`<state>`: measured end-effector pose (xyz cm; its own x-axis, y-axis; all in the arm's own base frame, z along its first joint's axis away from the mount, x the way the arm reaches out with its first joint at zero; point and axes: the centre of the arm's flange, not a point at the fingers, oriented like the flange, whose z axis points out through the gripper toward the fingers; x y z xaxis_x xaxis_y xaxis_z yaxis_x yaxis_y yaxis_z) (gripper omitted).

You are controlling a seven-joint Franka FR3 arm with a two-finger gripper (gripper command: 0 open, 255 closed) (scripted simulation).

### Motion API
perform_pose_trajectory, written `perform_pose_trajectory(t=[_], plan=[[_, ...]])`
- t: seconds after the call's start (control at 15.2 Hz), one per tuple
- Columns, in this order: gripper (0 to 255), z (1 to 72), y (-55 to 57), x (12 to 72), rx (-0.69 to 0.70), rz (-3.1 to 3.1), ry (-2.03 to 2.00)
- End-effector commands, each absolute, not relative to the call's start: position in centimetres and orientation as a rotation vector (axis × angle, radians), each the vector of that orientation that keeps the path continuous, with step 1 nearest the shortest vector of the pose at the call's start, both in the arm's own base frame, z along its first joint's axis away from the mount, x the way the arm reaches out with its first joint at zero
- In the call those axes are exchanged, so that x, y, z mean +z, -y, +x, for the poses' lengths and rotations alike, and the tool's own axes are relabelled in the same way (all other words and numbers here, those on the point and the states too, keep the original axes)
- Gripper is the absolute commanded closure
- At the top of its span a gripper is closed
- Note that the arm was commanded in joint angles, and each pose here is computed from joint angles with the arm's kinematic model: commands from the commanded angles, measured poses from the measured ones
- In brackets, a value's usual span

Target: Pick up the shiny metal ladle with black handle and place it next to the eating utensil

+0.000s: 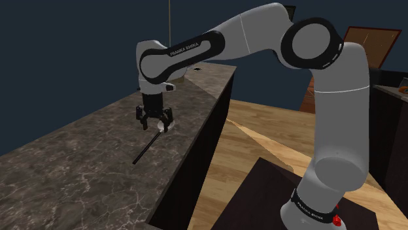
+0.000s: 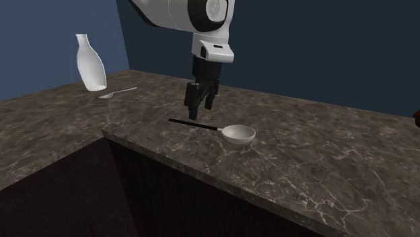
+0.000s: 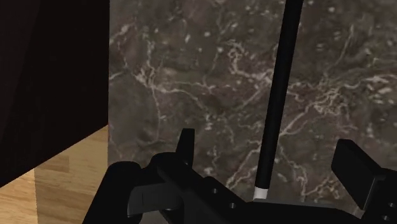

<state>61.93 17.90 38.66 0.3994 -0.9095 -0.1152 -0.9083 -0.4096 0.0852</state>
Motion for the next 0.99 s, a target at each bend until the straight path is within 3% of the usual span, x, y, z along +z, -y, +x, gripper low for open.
perform_pose_trajectory(t=[0.0, 0.92], plan=[[0, 63.8, -17.5, 37.3, -0.227, 2.560, 1.781], [0, 63.2, -17.8, 33.3, -0.227, 2.560, 1.781]])
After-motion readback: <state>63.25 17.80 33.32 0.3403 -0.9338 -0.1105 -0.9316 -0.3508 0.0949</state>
